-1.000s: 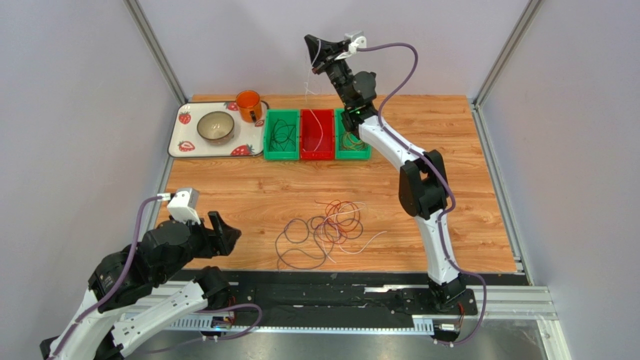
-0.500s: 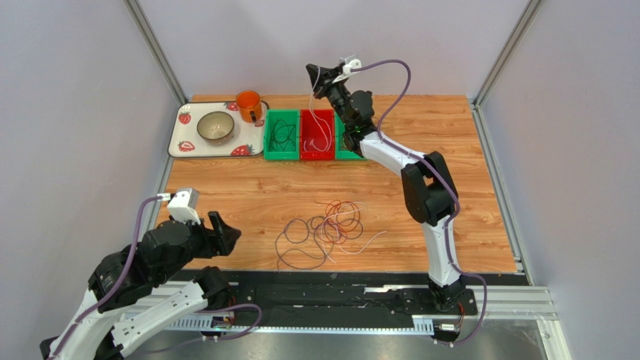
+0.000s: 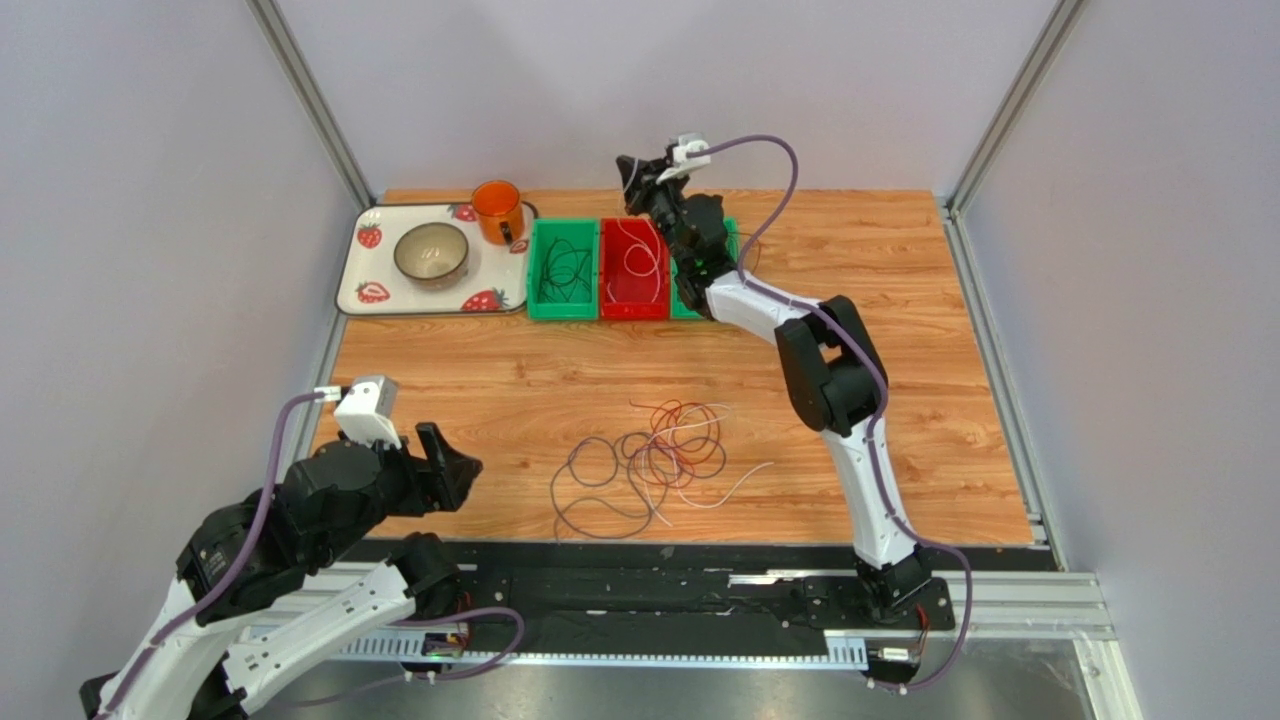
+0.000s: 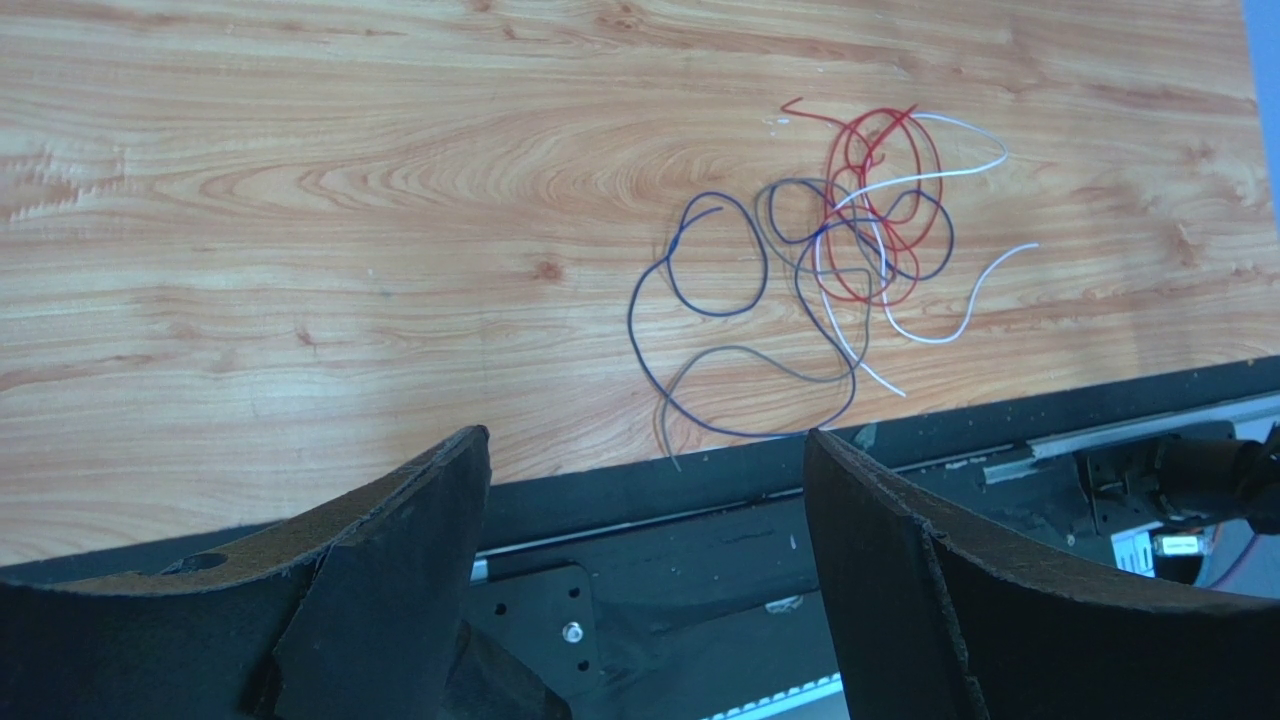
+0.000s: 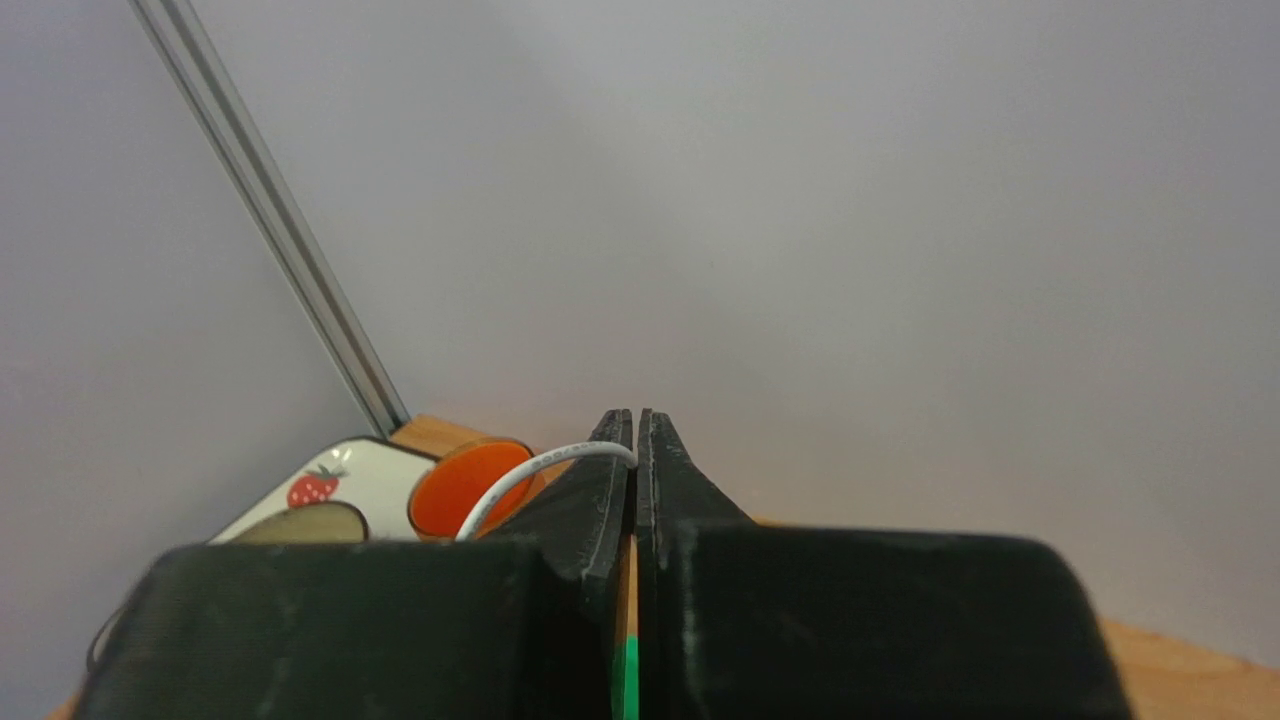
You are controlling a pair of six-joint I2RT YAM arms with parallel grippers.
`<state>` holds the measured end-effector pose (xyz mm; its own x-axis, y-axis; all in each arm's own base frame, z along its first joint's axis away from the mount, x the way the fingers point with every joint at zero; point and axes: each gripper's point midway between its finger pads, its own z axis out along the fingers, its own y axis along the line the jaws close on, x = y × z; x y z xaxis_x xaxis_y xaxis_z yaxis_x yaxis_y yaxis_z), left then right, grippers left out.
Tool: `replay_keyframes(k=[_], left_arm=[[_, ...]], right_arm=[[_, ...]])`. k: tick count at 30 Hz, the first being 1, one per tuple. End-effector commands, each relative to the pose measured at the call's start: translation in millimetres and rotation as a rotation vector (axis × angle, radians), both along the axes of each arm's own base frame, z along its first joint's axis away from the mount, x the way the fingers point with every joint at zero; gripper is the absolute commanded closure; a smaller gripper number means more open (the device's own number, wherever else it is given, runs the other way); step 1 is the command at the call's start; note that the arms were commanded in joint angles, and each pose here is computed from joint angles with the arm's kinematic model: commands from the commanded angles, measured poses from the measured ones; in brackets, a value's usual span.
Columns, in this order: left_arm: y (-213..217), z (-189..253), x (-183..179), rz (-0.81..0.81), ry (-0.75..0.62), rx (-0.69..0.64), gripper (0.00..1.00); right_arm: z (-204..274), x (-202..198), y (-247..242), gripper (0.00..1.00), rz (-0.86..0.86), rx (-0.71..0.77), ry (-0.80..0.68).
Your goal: Untangle the cables
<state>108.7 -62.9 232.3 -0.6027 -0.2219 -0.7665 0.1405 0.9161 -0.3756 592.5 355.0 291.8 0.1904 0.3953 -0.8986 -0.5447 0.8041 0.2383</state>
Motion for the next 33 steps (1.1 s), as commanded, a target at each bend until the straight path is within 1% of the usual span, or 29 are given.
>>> replay_keyframes(k=[1, 2, 5, 7, 10, 11, 13, 15, 17, 19, 20, 22, 24, 25, 26, 27, 30, 33], left_arm=[[-0.4, 0.7, 1.3, 0.006, -0.001, -0.001, 0.15], [-0.7, 0.5, 1.3, 0.004, 0.0, 0.001, 0.16], [-0.8, 0.9, 1.3, 0.004, 0.0, 0.001, 0.16], [-0.9, 0.5, 1.1, 0.004, 0.001, -0.001, 0.16], [-1.2, 0.7, 1.1, 0.0, -0.001, 0.001, 0.16], [-1.3, 0.5, 1.2, 0.0, 0.0, 0.002, 0.16], [-1.8, 0.2, 1.3, -0.001, 0.003, 0.004, 0.16], [-2.0, -0.5, 1.4, -0.001, 0.005, 0.006, 0.16], [-2.0, -0.2, 1.5, -0.002, 0.004, 0.007, 0.16], [-2.9, -0.2, 1.3, -0.007, 0.006, 0.007, 0.16], [-3.0, -0.1, 1.0, -0.008, 0.006, 0.005, 0.16], [-3.4, 0.2, 1.0, -0.01, 0.005, 0.005, 0.16], [-3.7, -0.1, 1.1, -0.012, 0.005, 0.005, 0.16], [-4.0, -0.4, 1.0, -0.014, 0.006, 0.007, 0.16], [-4.4, -0.7, 1.0, -0.016, 0.006, 0.008, 0.16], [-4.5, -0.2, 0.9, -0.018, 0.005, 0.007, 0.16], [-6.5, -1.5, 1.6, -0.024, 0.014, 0.017, 0.16], [-7.5, -4.0, 3.0, -0.02, 0.028, 0.035, 0.16]], right_arm=[[-29.0, -1.3, -14.1, 1.0, -0.054, 0.016, 0.079], [-45.7, -1.2, -17.7, 1.0, -0.075, 0.008, 0.138], [-69.5, -6.6, -22.7, 1.0, -0.089, -0.003, 0.22], [-75.4, -15.5, -15.9, 1.0, -0.066, -0.021, 0.241], [-89.2, -21.2, -16.4, 1.0, -0.126, -0.07, 0.346], [-102.7, -23.3, -20.3, 1.0, -0.152, -0.094, 0.41], [-105.3, -32.0, -19.2, 1.0, -0.152, -0.068, 0.467], [-118.3, -40.6, -14.7, 1.0, -0.138, -0.089, 0.531], [-136.4, -50.6, -5.2, 1.0, -0.121, -0.137, 0.595], [-142.7, -50.0, -0.1, 1.0, -0.123, -0.16, 0.635], [-158.0, -54.8, -5.4, 0.99, -0.14, -0.194, 0.701], [-166.3, -59.6, -7.3, 0.92, -0.148, -0.197, 0.761], [-166.9, -64.1, -5.5, 0.85, -0.131, -0.194, 0.787], [-169.4, -68.1, -7.0, 0.7, -0.138, -0.197, 0.815], [-168.8, -68.4, -9.2, 0.6, -0.146, -0.197, 0.824], [-169.9, -69.3, -10.2, 0.53, -0.154, -0.203, 0.834], [-167.5, -64.9, -14.4, 0.26, -0.186, -0.219, 0.853], [-162.2, -65.5, -16.9, 0.26, -0.202, -0.25, 0.883]])
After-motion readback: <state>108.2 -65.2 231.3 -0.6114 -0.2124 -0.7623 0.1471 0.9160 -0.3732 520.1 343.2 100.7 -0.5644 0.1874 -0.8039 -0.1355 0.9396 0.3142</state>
